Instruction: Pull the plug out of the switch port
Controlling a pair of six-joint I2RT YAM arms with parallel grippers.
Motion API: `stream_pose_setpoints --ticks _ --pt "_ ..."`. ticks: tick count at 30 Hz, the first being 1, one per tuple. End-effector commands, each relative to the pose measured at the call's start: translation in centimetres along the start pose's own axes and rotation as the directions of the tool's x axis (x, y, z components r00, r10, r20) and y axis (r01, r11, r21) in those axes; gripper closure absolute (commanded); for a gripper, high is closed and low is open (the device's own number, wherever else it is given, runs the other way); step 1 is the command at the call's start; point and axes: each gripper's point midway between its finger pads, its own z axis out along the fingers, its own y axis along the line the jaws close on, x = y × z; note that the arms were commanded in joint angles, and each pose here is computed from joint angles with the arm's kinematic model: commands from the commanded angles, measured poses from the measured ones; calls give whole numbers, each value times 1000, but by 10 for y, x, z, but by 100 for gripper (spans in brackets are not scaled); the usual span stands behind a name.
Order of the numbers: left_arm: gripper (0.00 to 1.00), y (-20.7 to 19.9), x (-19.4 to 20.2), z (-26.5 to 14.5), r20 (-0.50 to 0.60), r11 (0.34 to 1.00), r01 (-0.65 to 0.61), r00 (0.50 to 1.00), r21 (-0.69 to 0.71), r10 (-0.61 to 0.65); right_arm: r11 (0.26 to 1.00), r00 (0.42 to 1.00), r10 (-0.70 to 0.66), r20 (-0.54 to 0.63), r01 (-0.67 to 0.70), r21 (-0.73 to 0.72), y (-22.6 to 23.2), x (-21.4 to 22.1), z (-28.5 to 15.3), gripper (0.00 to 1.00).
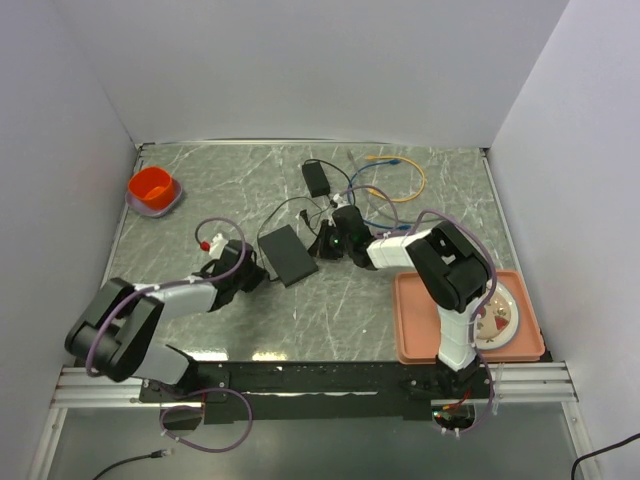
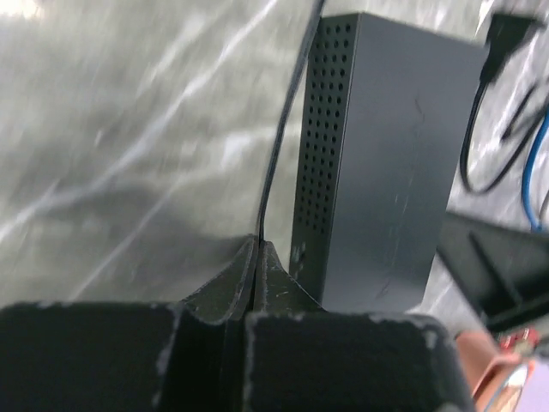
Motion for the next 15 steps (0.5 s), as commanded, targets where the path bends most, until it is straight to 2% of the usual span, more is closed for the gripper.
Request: stream_pose_setpoints --ticks 1,3,4,6,7,8,10,11,13,14,15 --pt "99 18 26 -16 -77 1000 6 997 -8 -7 1000 999 -26 26 26 -16 9 -8 -9 100" --pt "99 27 28 -18 -72 1000 14 997 -20 -16 999 999 -35 28 35 6 6 -10 -10 100" --pt "99 32 28 -20 -66 999 14 998 -39 -16 999 997 -40 64 38 29 4 -18 -15 100" --pt "90 31 14 -24 -1 999 16 1000 -45 -16 998 992 -54 113 50 45 4 -28 -27 100" --pt "86 32 9 -27 18 998 9 1000 -58 -8 997 983 -65 174 56 57 6 -39 -41 100" --pt "71 23 -1 -34 58 1000 12 998 -27 -11 996 978 -72 196 61 63 8 -43 -48 100" --pt "52 18 -21 -43 144 1000 7 990 -27 -3 994 968 -90 234 73 79 15 -52 -67 100" --pt "32 16 -29 -53 170 1000 13 985 -20 -9 994 964 -98 249 81 77 18 -55 -72 100" --pt "15 13 -41 -61 224 1000 19 975 -12 -16 994 960 -111 256 106 32 30 -55 -80 100" --pt "1 11 -45 -68 237 1000 25 971 1 -25 988 963 -117 244 137 -67 50 -53 -82 85" --pt "1 9 -48 -71 246 999 31 969 13 -33 983 964 -120 238 150 -109 57 -51 -83 74"
